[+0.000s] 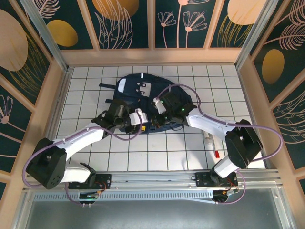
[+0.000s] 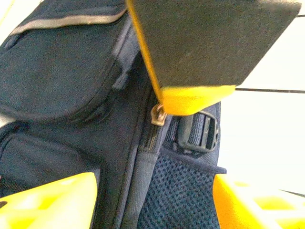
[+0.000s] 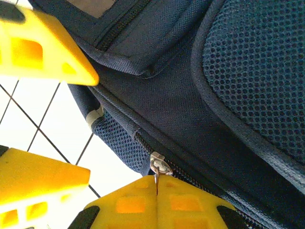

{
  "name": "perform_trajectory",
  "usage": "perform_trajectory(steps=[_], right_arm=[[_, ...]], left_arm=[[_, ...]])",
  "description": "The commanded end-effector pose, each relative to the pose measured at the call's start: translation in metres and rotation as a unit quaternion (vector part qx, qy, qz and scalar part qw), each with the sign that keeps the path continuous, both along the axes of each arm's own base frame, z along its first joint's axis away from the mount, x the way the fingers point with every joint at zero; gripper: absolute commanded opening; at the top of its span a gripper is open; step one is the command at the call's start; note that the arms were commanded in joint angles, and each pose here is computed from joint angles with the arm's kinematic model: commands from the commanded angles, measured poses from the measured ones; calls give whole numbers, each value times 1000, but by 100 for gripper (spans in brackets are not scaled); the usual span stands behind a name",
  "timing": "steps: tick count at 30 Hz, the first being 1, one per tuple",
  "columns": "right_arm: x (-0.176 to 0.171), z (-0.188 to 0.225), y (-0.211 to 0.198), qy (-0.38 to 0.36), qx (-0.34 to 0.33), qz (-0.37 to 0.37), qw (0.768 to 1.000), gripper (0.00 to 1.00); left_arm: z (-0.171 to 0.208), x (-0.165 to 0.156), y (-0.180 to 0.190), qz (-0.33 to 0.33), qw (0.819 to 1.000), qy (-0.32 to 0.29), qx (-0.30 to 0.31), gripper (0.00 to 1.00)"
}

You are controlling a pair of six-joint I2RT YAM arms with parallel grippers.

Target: Pack books, pencil case, and school supplies into a backpack

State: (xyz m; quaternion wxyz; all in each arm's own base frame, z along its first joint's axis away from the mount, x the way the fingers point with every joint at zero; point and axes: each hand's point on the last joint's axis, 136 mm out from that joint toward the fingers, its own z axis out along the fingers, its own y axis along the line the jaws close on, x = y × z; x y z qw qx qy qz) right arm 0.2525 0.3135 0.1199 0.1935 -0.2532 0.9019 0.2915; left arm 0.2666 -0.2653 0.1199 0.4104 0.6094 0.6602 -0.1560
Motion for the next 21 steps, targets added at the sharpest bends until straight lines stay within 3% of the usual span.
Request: perform_trajectory(steps=[1,4,9,12,14,21], right_arm=[[-13,16,2,7,35,6,999,0],[-19,13,-1,21,40,-1,999,0],[-31,6,0,62,58,-11,996,0],[-35,-5,-7,85,46,-31,995,0],[-36,-14,-16,95,23,-52,994,0],[-25,-48,-88,98,-112,-182,972,0]], left_arm=[[-9,7,-8,-21,999,-22,23,59],[-18,18,-9,-10,998,-35,55,48],[-27,35,-10,9,995,-66,75,40],[-30,44,-10,28,993,-74,83,21],[-31,44,-8,27,992,-77,91,0],[-30,26,3,0,990,-94,103,0]])
